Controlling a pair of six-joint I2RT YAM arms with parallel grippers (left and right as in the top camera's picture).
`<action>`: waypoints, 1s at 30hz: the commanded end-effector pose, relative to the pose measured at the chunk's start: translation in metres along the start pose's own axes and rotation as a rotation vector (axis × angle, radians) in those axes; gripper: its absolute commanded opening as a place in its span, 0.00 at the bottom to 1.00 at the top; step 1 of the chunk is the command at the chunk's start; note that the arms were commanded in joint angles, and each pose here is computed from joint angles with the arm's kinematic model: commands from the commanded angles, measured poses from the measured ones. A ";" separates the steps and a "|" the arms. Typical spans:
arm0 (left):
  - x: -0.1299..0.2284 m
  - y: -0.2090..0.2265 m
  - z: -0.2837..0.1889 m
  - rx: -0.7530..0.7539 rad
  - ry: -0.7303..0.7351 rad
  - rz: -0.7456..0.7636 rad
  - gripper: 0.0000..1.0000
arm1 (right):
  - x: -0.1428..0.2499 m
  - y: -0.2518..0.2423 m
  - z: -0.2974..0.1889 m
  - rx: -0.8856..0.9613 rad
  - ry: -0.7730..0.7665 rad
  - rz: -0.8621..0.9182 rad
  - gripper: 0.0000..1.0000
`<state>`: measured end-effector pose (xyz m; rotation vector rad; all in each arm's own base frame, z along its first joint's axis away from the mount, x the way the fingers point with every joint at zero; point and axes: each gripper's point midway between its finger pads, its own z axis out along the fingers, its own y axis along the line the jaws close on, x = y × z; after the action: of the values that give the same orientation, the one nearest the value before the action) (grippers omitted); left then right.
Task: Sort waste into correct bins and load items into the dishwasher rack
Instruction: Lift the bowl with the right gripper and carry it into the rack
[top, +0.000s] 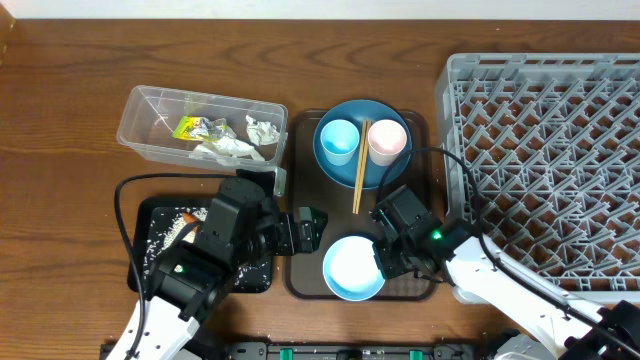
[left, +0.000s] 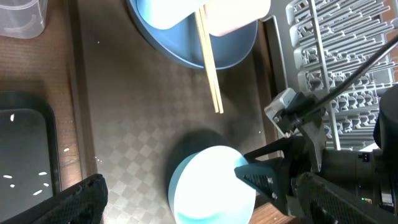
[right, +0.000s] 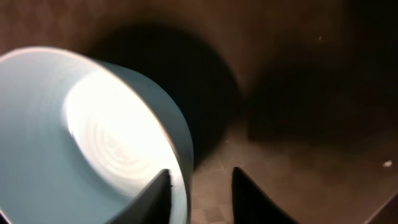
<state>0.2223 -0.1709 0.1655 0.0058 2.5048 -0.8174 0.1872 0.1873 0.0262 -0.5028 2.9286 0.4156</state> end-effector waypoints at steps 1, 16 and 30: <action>-0.001 0.003 0.001 -0.011 0.000 -0.003 0.99 | 0.000 -0.007 0.001 0.047 -0.010 -0.004 0.22; -0.001 0.003 0.001 -0.012 0.001 -0.004 1.00 | -0.004 -0.006 0.001 0.045 -0.025 0.001 0.01; -0.001 0.003 0.001 -0.012 0.001 -0.003 1.00 | -0.034 -0.012 -0.058 0.141 -0.197 -0.046 0.01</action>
<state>0.2225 -0.1711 0.1639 0.0047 2.5114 -0.8152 0.2011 0.1710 0.0548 -0.4685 2.8429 0.2807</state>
